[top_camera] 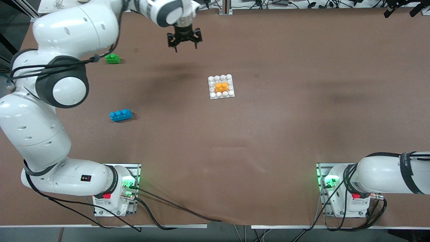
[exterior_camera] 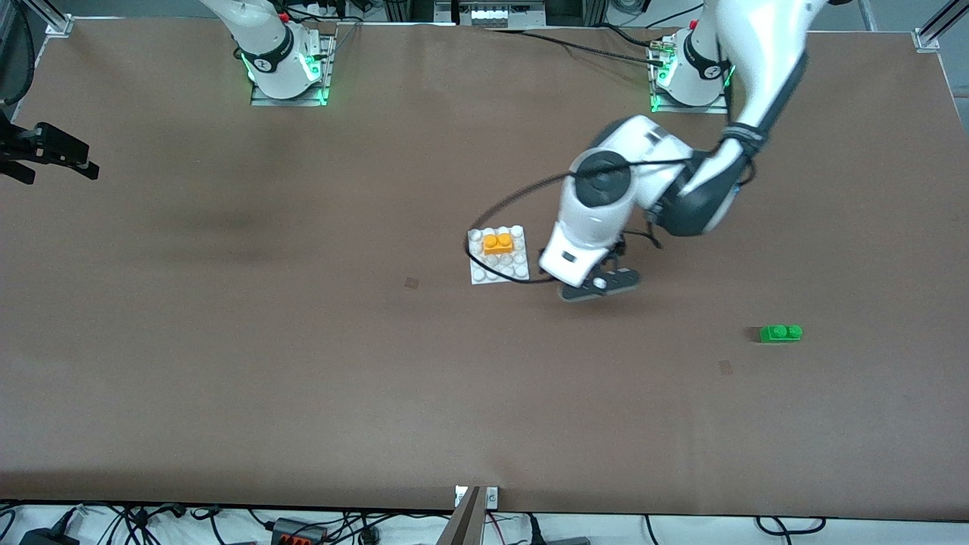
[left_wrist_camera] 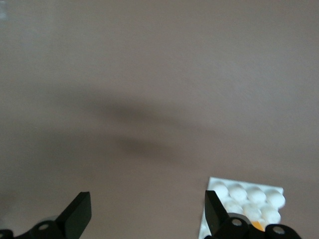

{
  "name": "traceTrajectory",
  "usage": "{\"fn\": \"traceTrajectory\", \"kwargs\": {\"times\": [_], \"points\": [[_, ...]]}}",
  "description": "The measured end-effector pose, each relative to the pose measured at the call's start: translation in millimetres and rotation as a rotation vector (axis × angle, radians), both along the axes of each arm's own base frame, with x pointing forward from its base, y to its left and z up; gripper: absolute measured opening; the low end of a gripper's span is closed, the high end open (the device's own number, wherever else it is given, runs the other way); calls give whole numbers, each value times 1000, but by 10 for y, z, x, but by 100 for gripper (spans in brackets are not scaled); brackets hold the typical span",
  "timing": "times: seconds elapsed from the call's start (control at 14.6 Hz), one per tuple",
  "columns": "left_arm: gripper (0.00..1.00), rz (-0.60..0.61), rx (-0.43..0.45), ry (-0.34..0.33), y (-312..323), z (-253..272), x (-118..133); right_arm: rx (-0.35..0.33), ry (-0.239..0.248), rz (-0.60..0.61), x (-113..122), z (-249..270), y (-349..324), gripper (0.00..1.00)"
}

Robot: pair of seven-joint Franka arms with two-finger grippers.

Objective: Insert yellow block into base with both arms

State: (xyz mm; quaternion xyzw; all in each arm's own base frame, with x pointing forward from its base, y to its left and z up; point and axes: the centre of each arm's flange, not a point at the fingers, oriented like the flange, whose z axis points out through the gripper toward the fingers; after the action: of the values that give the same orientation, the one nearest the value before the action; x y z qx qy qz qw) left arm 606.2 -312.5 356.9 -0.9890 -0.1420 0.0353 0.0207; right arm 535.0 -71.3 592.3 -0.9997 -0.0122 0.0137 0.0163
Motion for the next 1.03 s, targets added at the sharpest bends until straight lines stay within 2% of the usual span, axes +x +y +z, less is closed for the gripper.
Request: {"fn": "traceTrajectory", "kwargs": {"times": [0.21,0.48,0.62,0.75,0.89,1.03], "points": [[100,-16,20,15,976,-117,421,-1,2,-32,5,-5,42,100],[100,-108,42,21,2068,-61,690,-2,2,-35,6,-6,50,100],[100,-135,24,33,2434,136,693,-2,2,-34,6,-7,53,100],[100,-124,0,15,2689,483,664,-2,2,-33,7,-8,57,100],[100,-101,1,22,2821,928,529,-2,2,-33,7,-8,59,100],[100,-86,6,-6,2845,1502,326,-2,2,-29,9,-8,81,100]]}}
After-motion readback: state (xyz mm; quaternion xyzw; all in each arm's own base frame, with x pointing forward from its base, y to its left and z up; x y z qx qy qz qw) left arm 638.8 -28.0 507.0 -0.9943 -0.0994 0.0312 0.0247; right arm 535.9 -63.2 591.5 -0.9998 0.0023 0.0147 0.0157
